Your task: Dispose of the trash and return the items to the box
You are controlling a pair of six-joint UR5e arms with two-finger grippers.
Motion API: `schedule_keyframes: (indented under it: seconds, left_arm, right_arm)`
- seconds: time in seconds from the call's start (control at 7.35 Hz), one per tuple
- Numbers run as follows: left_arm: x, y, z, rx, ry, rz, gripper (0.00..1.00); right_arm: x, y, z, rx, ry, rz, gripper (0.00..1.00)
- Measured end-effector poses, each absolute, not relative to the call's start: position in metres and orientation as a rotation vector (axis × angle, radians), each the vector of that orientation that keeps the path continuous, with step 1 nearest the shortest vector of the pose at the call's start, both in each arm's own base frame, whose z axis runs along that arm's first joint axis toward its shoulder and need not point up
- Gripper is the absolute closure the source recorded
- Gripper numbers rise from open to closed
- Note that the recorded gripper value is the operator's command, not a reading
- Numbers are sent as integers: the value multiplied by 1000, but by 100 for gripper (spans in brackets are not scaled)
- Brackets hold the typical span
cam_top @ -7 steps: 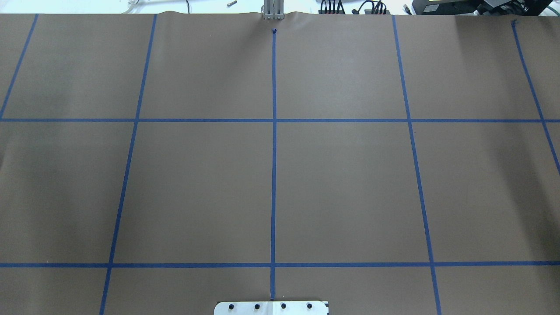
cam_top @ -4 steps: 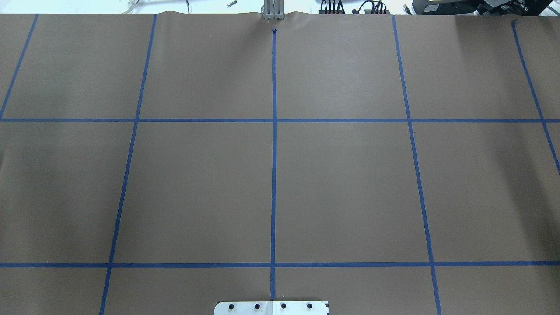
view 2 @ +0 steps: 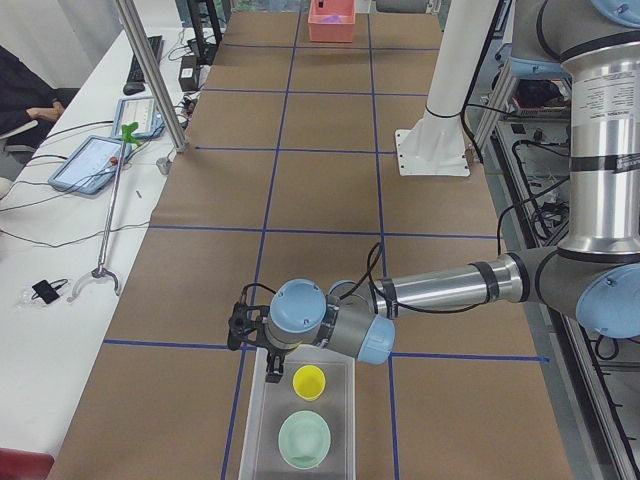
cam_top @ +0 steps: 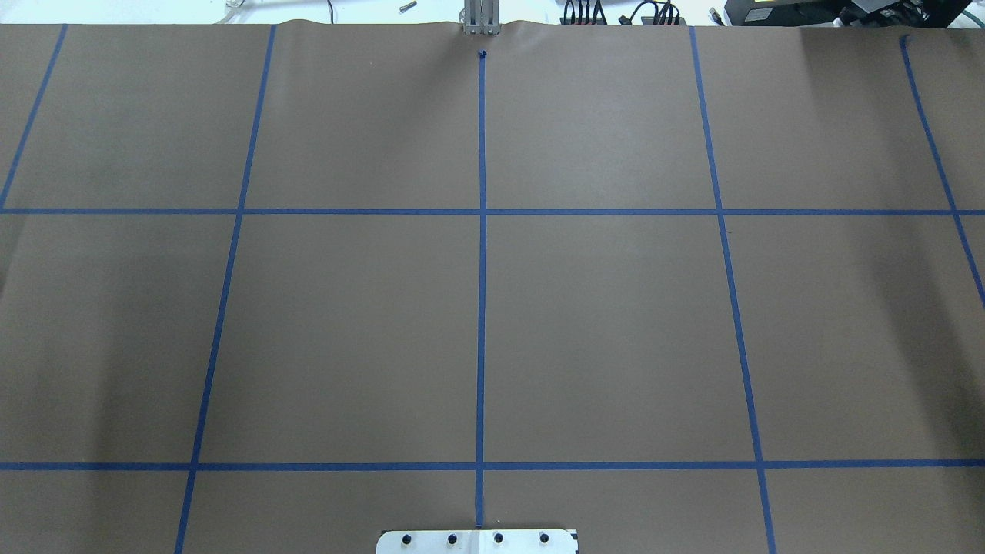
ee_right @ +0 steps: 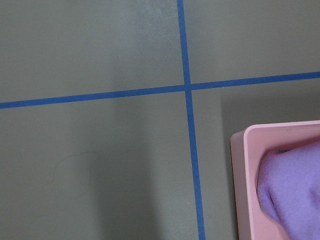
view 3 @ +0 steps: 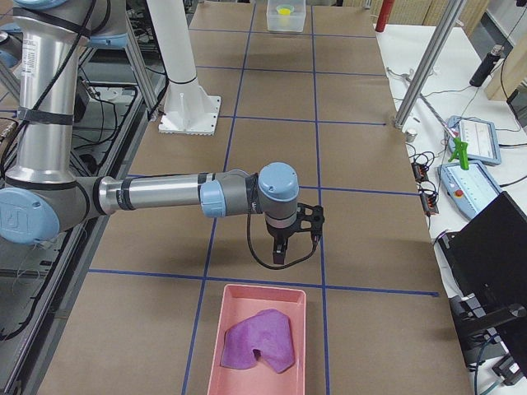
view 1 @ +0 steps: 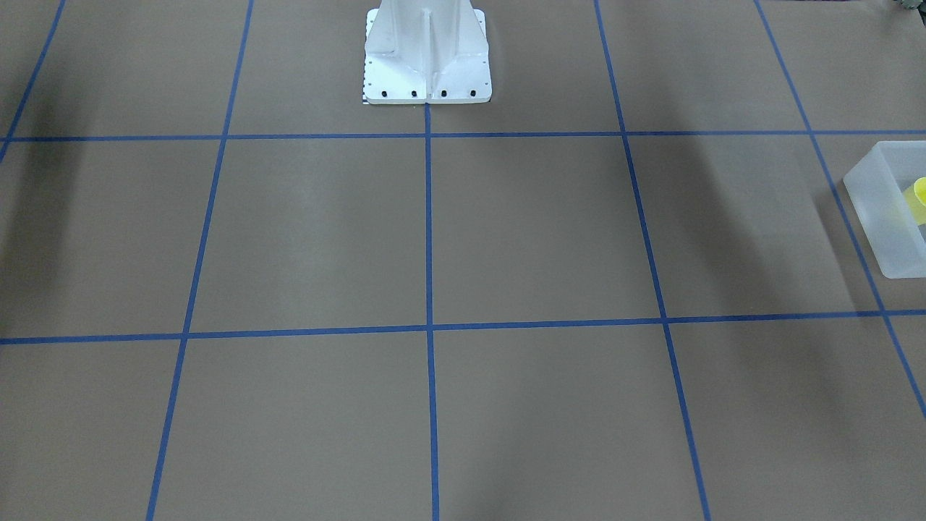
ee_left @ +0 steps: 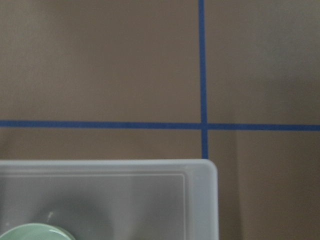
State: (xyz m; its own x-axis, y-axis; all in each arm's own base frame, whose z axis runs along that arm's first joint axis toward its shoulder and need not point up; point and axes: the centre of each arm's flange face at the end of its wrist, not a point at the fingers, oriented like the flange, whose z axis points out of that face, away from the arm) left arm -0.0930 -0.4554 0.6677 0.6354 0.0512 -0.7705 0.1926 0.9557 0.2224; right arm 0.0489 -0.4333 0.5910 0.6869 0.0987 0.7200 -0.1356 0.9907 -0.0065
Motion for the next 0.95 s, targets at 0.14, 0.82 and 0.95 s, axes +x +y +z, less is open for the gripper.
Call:
schedule_keyframes:
  seconds: [0.14, 0.82, 0.95]
  left_arm:
    - [-94, -459, 646, 330, 876, -72, 1]
    - [-61, -461, 584, 211, 864, -90, 1]
    - [-55, -462, 584, 196, 847, -104, 1]
  right_arm:
    - [49, -433, 591, 48, -803, 131, 0]
    - [47, -432, 589, 47, -826, 126, 0]
    - [47, -432, 589, 44, -834, 127, 0]
